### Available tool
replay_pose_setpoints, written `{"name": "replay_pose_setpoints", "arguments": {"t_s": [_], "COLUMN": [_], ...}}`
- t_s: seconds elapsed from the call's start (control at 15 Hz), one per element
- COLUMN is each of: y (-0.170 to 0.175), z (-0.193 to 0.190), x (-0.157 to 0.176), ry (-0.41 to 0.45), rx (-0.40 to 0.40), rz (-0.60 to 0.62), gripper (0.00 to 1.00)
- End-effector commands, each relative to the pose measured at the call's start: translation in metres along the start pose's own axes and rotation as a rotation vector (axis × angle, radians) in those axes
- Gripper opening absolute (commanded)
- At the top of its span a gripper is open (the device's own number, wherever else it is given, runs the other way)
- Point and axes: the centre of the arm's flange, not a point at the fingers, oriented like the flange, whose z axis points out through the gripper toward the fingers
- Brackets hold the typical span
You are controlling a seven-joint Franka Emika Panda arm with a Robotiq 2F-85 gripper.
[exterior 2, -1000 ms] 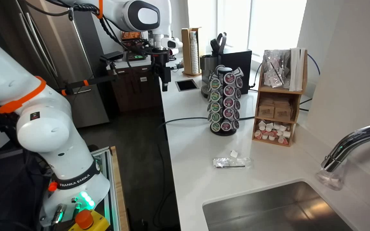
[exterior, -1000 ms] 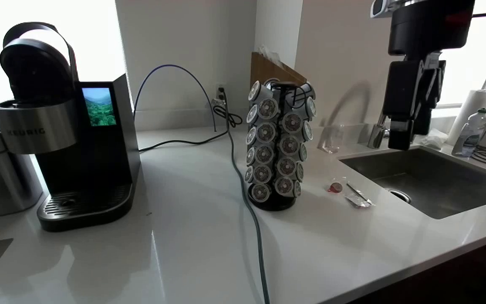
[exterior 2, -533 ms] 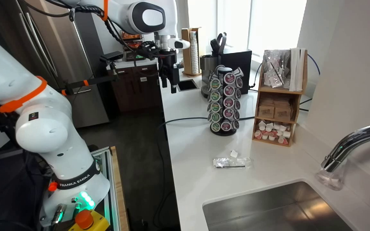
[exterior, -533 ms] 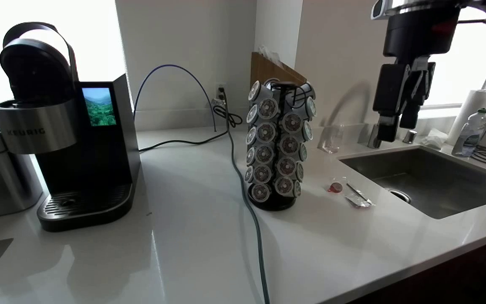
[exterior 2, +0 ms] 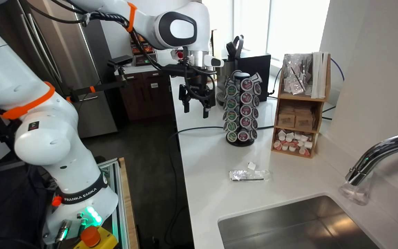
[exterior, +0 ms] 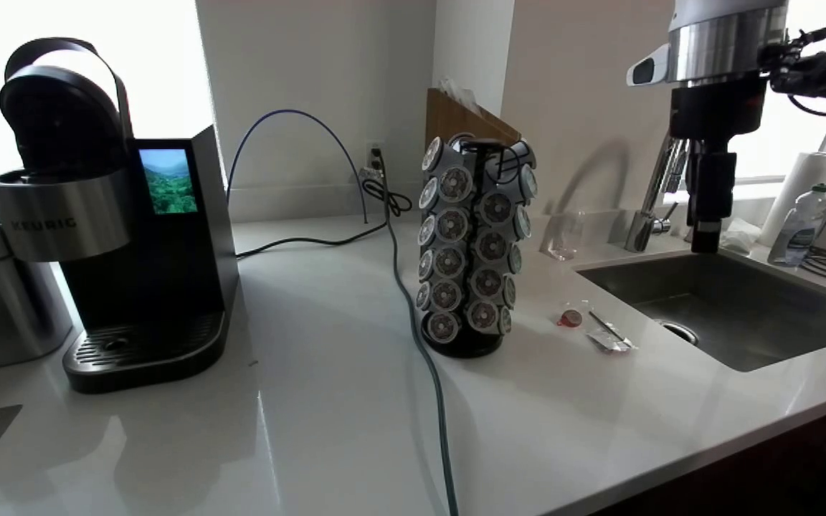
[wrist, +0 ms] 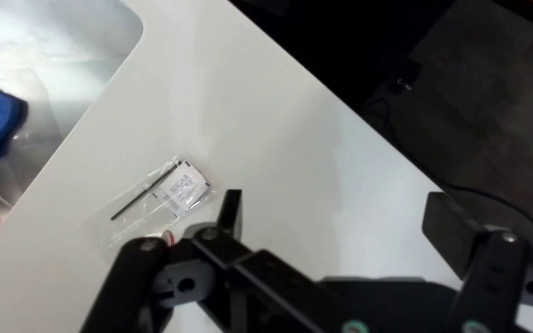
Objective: Pick up the circular object on the counter and place it on the bottom compartment of the brown shelf
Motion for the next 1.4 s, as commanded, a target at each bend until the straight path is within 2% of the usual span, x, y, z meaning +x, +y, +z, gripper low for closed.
{"name": "replay_pose_setpoints", "arguments": {"t_s": [0.0,0.2,0.33,0.4,0.47,0.6,0.93,1.07,1.33], "y": [0.043,0.076,0.1,0.11,0.091,0.099,0.093,0.106,0.132], "z": [0.027,0.049,0.066,0.074,0.054,0.063,0.055,0.066,0.089], "x": [0.011,0.016,0.02,0.023,0.013,0.013,0.017,0.025,0.038], "ry": [0.062,0.171,0.241,0.27,0.228,0.224,0.235,0.254,0.366], "rx": [-0.024,-0.019,0.007,0.063,-0.001,0.011,0.001,-0.03,0.014], "rz": [-0.169,-0.266,-0.275,-0.247,-0.233,-0.231,-0.239,-0.259,-0.244], "gripper": [1.0,1.0,1.0,1.0,1.0,1.0,1.0,1.0,1.0]}}
